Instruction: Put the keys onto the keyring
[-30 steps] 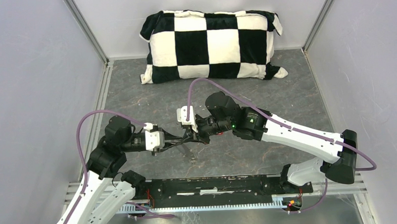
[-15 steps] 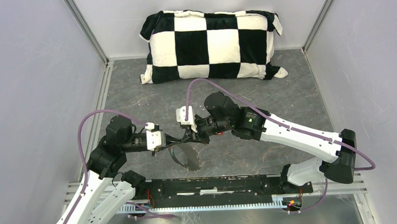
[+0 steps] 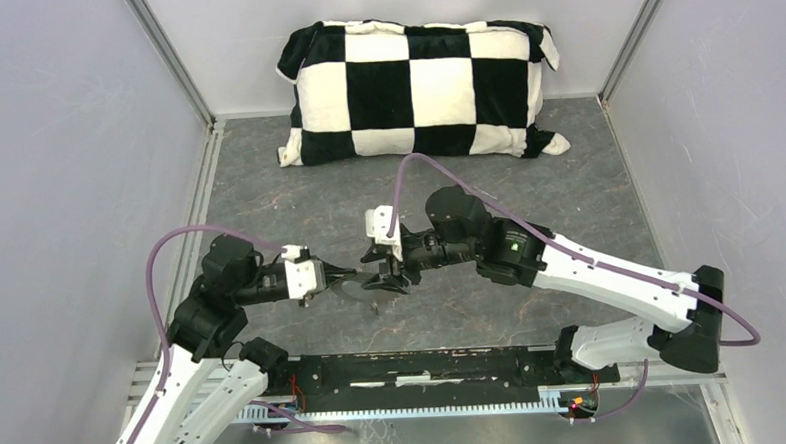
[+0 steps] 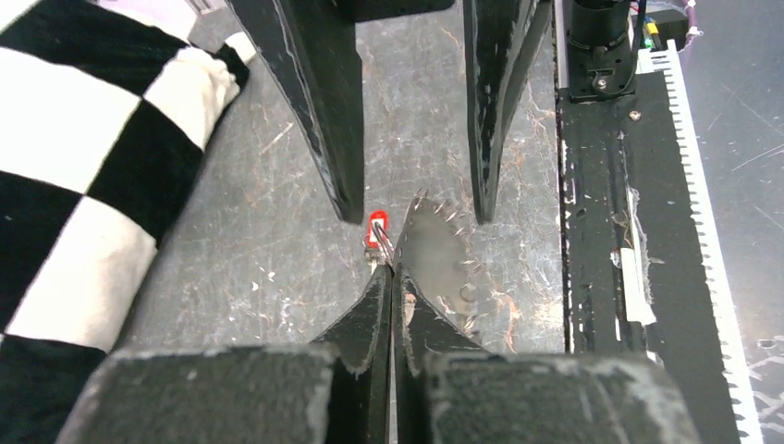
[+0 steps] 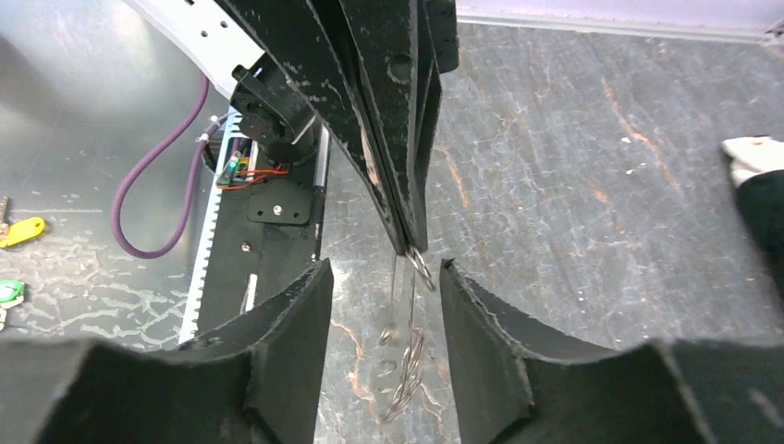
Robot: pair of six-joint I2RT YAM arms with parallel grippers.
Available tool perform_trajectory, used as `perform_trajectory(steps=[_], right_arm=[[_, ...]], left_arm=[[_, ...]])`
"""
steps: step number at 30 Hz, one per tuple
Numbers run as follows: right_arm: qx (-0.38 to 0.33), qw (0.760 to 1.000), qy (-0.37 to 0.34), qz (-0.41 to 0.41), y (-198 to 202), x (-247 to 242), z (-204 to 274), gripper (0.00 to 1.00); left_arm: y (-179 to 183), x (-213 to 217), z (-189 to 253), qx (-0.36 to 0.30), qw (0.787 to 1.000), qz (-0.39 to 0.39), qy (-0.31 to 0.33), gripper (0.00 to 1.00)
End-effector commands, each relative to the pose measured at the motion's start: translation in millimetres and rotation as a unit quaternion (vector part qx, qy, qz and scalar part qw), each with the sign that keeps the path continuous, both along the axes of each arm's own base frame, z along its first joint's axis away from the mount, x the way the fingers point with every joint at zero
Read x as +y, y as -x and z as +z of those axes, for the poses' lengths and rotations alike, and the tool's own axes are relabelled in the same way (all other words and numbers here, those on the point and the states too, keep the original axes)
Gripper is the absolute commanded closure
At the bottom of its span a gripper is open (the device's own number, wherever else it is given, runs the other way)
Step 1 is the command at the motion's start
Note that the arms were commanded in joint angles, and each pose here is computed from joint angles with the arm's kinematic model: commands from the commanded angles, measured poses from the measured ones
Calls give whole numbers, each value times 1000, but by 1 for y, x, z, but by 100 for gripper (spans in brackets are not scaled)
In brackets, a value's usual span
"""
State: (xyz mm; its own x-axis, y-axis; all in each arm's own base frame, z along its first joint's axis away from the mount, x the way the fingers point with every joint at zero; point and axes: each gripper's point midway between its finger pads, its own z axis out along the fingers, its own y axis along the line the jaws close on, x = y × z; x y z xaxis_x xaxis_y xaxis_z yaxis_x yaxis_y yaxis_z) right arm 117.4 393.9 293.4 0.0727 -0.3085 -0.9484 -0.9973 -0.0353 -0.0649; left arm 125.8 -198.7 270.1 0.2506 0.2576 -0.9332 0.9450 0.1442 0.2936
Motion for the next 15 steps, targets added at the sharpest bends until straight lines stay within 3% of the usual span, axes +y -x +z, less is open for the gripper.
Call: perform_trajectory(steps=[1, 6, 11, 15], right_arm=[[-52, 997, -53, -15, -1, -13, 35, 44], [-107, 991, -83, 5, 6, -29, 46, 35], [-127, 985, -109, 46, 18, -27, 47, 36], [-110, 985, -96, 90, 28, -16, 33, 38]], left_arm=[[8, -1, 21, -91, 995, -41, 14, 98], [22, -1, 20, -163, 982, -99, -5, 98], [30, 1, 18, -236, 961, -141, -26, 98], [36, 3, 11, -257, 951, -167, -39, 98]])
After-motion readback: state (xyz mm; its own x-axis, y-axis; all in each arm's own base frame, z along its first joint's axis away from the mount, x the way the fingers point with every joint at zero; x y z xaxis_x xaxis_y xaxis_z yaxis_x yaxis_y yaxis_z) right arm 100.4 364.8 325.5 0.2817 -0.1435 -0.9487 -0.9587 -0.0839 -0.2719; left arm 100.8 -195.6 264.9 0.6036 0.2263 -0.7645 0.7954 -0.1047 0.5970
